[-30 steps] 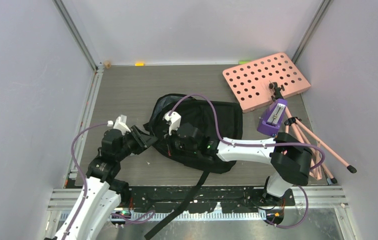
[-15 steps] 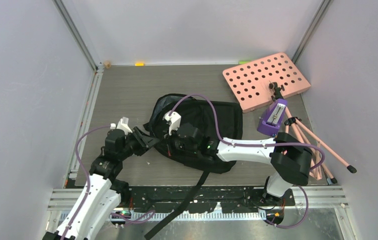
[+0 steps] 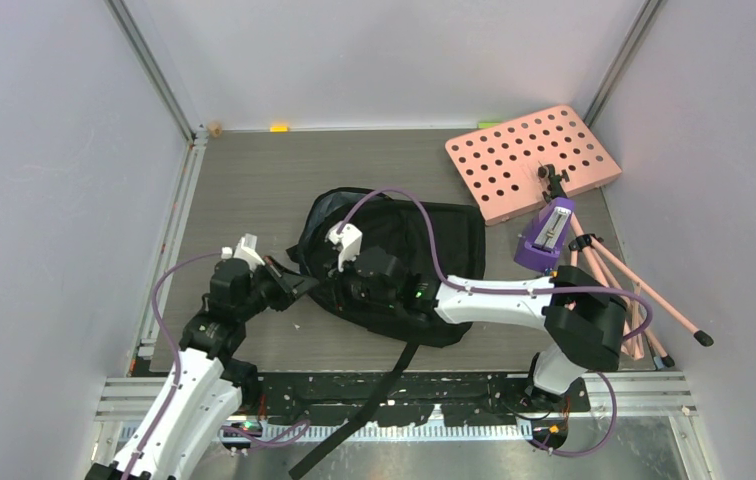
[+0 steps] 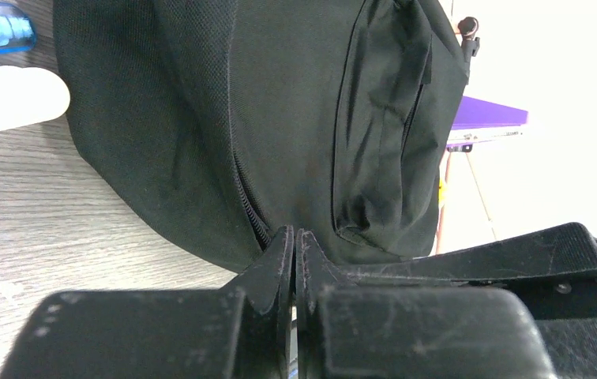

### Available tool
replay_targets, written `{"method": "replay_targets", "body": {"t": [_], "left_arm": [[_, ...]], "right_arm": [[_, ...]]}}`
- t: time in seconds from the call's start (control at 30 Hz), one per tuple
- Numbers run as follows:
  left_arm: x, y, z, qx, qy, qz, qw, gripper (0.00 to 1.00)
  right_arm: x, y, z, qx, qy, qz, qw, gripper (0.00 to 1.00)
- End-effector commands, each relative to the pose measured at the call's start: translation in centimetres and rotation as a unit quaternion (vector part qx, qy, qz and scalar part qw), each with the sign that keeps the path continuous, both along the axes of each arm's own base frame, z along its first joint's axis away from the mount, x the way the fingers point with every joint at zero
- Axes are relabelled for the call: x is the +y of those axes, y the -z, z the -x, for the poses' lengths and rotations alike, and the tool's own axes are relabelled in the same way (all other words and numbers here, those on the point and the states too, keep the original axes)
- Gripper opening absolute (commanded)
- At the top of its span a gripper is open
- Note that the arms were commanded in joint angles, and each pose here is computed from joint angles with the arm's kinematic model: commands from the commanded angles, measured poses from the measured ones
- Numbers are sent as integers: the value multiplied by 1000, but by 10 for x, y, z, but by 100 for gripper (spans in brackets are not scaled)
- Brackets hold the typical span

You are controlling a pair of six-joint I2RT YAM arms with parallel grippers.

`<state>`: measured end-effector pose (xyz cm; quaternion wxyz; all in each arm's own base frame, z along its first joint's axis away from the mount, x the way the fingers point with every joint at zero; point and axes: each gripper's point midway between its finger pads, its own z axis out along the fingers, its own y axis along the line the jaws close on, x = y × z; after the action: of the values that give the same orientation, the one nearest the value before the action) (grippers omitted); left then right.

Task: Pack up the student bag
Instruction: Zip the student bag at the center of the board.

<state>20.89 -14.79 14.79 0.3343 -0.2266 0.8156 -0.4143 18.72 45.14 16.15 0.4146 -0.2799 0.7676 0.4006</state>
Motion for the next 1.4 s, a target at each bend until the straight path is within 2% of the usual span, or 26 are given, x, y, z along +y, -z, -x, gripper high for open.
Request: {"method": "replay_targets", "body": {"t": [0.0,0.07,0.17,0.6,0.93,0.97,1.03,1.1,1.13,1.17,1.2,1.37], "left_arm": [[0,-10,-3,-19,-4,6,1000,0],[1,-12,-3,-22,-7,4,1000,0],[2,-14,-4,-26,-8,-1,1000,0],[5,-18,-8,-24,-7,-22,999,0],[1,-21,-14,-20,3,-27,999,0],[2,-22,-15,-21,3,-29,999,0],[2,-23,-16,-23,4,-33,999,0],[3,-23,-17,-26,3,-39,999,0],[4,-23,-19,-28,2,-43,999,0],[5,-24,-20,-28,1,-49,998,0],[5,-24,-22,-27,2,-55,998,0],[13,-29,-31,-23,2,-102,994,0]], "right_arm": [[-14,-38,-10,-56,26,-23,998,37],[-23,-36,-12,-70,36,-14,997,50],[-35,-29,-13,-86,38,8,995,60],[-40,11,-7,-133,10,123,983,62],[-30,25,-10,-146,2,155,977,59],[-28,27,-11,-145,3,158,977,57],[-26,29,-12,-144,5,164,976,44],[-25,30,-12,-144,5,170,975,26],[-26,30,-13,-147,10,172,974,12],[-27,28,-12,-152,12,176,973,6],[-29,28,-11,-156,14,180,971,2],[-43,22,-5,-170,21,191,967,0]]}}
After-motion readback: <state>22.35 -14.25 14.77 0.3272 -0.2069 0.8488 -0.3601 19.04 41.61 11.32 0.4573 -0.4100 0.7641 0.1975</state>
